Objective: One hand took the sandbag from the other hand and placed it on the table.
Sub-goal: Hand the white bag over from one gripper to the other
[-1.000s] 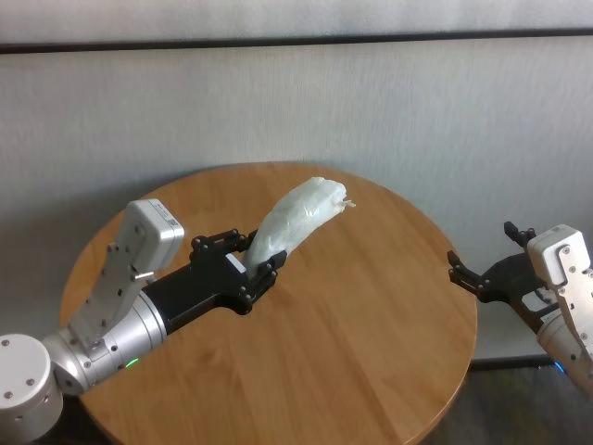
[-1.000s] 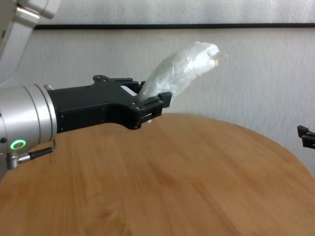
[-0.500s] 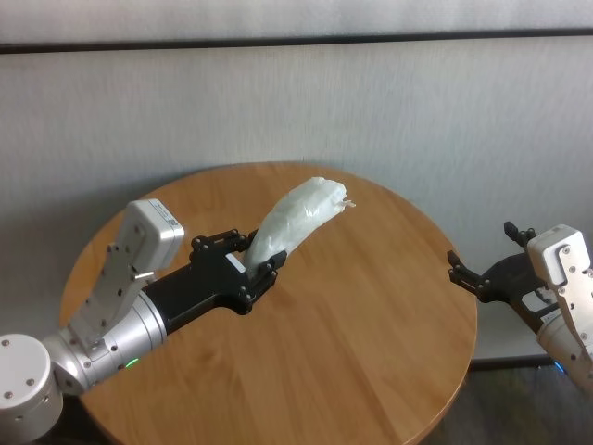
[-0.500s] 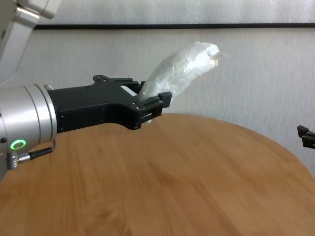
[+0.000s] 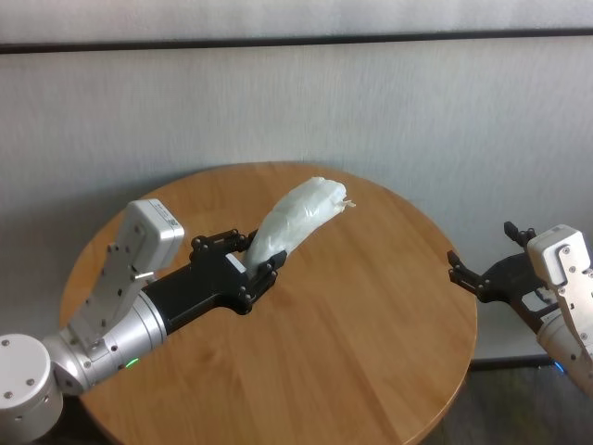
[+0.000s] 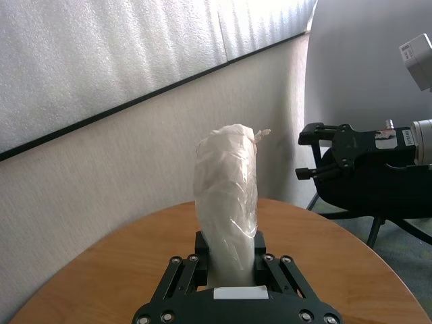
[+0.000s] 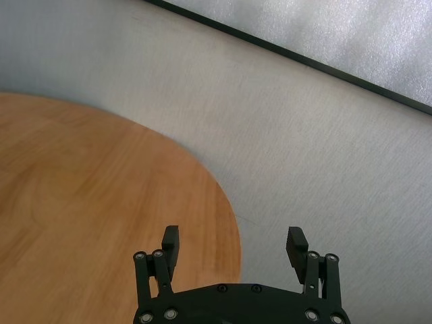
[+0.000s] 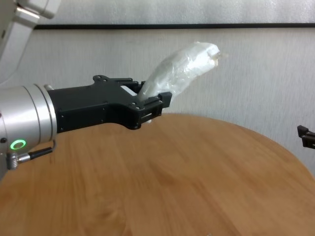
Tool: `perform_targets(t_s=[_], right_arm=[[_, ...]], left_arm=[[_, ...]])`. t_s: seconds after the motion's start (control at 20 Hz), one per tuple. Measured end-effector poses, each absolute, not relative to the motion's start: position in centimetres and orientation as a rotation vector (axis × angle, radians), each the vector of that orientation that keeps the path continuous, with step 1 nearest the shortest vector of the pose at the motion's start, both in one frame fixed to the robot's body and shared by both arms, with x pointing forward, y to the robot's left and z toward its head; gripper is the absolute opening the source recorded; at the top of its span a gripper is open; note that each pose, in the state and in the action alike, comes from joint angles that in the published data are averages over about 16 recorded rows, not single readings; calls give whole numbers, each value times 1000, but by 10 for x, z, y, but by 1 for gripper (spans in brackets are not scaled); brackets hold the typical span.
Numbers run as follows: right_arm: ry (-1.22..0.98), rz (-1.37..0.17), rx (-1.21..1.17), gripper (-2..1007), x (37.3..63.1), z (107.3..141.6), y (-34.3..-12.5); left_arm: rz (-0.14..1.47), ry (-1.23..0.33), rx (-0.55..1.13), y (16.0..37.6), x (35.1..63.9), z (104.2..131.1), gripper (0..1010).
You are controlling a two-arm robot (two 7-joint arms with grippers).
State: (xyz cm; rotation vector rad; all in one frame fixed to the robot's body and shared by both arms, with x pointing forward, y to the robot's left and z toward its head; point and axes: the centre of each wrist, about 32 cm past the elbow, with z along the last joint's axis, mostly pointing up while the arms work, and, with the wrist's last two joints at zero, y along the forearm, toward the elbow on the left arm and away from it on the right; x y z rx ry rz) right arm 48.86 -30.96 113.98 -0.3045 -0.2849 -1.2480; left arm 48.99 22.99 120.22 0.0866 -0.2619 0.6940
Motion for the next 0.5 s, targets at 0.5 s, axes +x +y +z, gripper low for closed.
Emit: perform_targets(t_s=[0.5], right_arm=[[-288,-1252,-296,1001,488,1140,-311]], left_arm=[[694,-262,87,230,490,1202,385]])
